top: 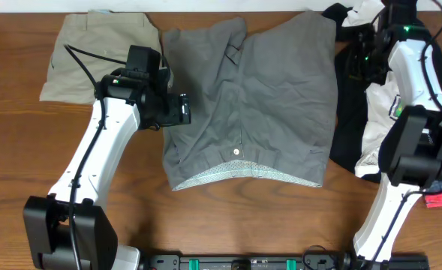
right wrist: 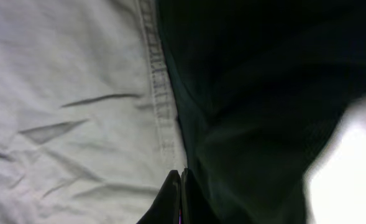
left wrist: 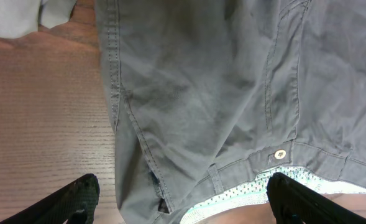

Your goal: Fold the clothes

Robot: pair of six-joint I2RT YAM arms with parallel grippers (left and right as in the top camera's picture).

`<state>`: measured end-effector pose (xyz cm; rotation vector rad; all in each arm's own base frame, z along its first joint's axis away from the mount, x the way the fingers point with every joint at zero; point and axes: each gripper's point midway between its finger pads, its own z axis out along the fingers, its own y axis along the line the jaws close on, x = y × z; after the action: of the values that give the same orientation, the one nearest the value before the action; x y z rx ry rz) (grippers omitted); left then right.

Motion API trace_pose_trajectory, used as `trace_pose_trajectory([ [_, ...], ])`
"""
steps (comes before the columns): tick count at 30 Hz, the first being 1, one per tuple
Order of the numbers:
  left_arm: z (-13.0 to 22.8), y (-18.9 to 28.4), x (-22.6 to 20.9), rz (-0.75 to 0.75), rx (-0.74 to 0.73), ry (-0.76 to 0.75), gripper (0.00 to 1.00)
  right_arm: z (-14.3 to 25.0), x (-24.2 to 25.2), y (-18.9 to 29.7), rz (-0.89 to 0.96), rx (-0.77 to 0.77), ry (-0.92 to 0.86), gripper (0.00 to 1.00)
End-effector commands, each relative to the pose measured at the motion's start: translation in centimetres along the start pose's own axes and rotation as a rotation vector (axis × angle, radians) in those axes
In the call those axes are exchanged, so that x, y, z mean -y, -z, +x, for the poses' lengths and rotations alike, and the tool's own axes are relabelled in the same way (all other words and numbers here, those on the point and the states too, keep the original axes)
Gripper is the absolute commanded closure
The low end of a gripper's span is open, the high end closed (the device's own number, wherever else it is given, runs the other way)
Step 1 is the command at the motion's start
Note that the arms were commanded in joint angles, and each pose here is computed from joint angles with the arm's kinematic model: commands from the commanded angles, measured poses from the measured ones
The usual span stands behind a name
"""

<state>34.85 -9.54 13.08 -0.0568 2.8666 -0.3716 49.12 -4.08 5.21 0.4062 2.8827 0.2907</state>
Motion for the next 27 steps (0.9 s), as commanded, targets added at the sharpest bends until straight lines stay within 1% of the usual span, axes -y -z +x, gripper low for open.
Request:
trace_pose_trajectory([
  [1, 0.2, -0.6, -0.4, -0.01, -0.017, -0.01, 0.12, 1.9, -0.3, -3.7, -0.073, -0.081, 0.001, 0.99],
  [6, 0.2, -0.6, -0.4, -0.01, -0.016, -0.009, 0.12, 2.9, 0.7, -6.3, -0.079, -0.114, -0.013, 0.99],
  [18, 0.0, -0.6, -0.3, -0.008, -0.008, -0.012, 0.12, 2.3, 5.0, -5.8, -0.049, -0.092, -0.035, 0.99],
  [19, 0.0, -0.6, -0.3, -0.008, -0.008, -0.012, 0.12, 2.2, 5.3, -5.7, -0.049, -0.09, -0.029, 0.98],
  [22, -0.1, -0.6, -0.3, -0.008, -0.006, -0.013, 0.12, 2.0, 6.5, -5.4, -0.06, -0.076, 0.04, 0.89],
  [23, -0.1, -0.6, -0.3, -0.008, -0.004, -0.013, 0.12, 1.8, 7.1, -5.3, -0.055, -0.07, 0.055, 0.87],
  [27, -0.4, -0.6, -0.2, -0.005, 0.008, -0.015, 0.12, 0.8, 10.2, -4.8, -0.022, -0.023, 0.018, 0.87],
])
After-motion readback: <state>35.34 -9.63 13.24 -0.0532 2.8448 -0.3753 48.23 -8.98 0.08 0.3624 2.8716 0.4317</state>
